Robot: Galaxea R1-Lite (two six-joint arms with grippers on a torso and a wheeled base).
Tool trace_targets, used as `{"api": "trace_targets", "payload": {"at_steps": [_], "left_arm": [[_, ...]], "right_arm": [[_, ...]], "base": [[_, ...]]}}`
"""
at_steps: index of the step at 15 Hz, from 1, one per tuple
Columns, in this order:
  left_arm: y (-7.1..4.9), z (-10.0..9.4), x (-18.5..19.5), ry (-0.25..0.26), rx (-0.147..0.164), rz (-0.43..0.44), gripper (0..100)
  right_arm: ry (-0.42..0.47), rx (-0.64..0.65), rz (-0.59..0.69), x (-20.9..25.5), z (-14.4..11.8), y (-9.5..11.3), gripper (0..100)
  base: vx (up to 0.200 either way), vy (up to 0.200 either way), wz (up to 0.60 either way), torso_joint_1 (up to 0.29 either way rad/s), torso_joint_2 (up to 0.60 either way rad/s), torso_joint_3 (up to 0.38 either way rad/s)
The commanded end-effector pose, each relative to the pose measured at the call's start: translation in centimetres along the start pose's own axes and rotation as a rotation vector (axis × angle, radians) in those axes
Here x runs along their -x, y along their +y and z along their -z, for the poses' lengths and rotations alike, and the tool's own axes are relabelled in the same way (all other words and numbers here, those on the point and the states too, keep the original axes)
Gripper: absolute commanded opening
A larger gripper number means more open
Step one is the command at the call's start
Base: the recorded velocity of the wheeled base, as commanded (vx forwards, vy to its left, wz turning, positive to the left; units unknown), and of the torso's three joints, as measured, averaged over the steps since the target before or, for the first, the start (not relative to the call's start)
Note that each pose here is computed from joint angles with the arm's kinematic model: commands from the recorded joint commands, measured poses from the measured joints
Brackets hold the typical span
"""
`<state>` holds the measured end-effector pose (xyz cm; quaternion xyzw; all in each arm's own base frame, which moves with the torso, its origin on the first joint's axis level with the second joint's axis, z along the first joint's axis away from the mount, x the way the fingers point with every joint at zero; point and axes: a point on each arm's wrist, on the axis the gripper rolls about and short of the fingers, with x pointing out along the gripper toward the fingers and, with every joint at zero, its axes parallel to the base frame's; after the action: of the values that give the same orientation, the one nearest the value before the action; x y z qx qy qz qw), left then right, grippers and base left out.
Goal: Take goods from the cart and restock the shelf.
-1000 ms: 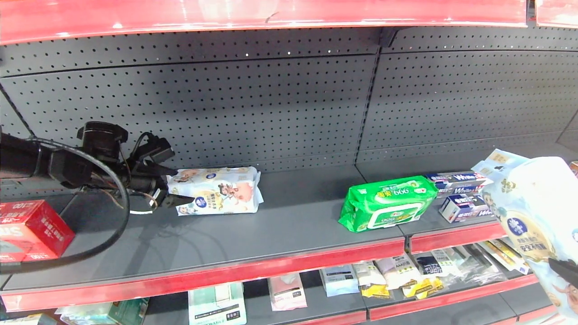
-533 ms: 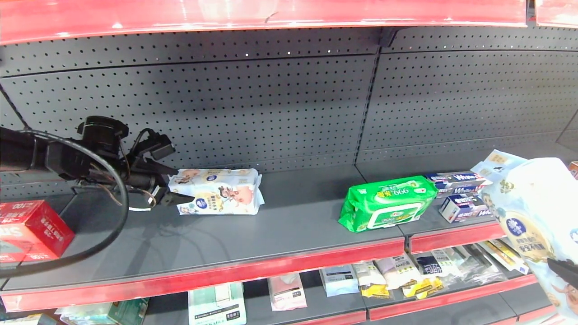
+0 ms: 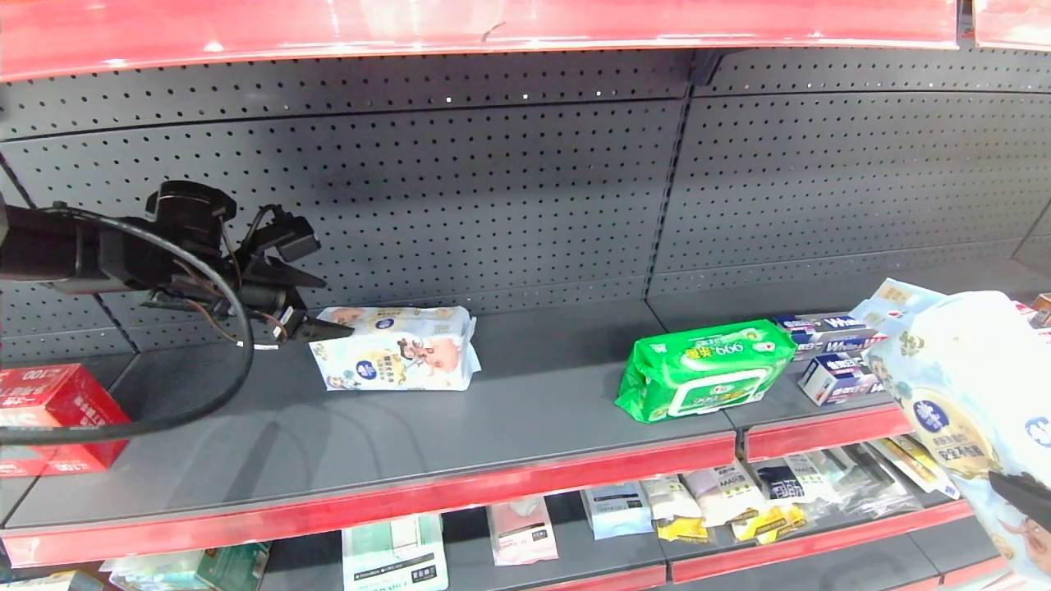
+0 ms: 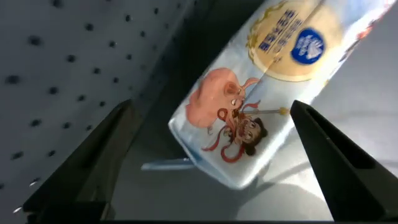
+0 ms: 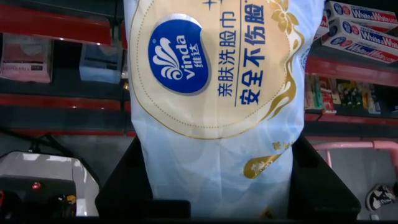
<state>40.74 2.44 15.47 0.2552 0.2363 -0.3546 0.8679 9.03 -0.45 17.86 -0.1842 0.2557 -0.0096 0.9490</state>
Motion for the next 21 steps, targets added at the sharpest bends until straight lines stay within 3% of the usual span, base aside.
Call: {"api": "trace_targets", "payload": {"at_steps": [1,2,5,14,18,21], "left_arm": [[0.1,0.8,-1.2,0.014,0.012,0.02,100],[0.1,0.8,-1.7,0.015,-0.008,0.029,100],[0.5,0.4,-2.2,0.018,-0.02,0.041,100],[0.5,-1.5,-0.4,0.018,-0.01,0.074,100],[0.6,-1.2,-0.1,0.03,-0.023,0.082,100],[0.5,-0.8,-0.5,0.041,-0.014,0.096,100]], "right_arm": [[0.004,0.001,-0.001,-0.1,0.0,0.0,0],[0.005,0.005,0.0,-0.1,0.0,0.0,0],[0.024,0.015,0.003,-0.5,0.0,0.0,0],[0.03,0.017,0.002,-0.5,0.1,0.1,0],[0.029,0.016,0.011,-0.4,0.2,0.0,0],[0.031,0.018,0.011,-0.4,0.2,0.1,0]], "base": [[0.0,0.0,0.0,0.0,0.0,0.0],[0.0,0.0,0.0,0.0,0.0,0.0],[0.0,0.0,0.0,0.0,0.0,0.0],[0.0,0.0,0.0,0.0,0.0,0.0],[0.0,0.0,0.0,0.0,0.0,0.0],[0.0,0.0,0.0,0.0,0.0,0.0]]}}
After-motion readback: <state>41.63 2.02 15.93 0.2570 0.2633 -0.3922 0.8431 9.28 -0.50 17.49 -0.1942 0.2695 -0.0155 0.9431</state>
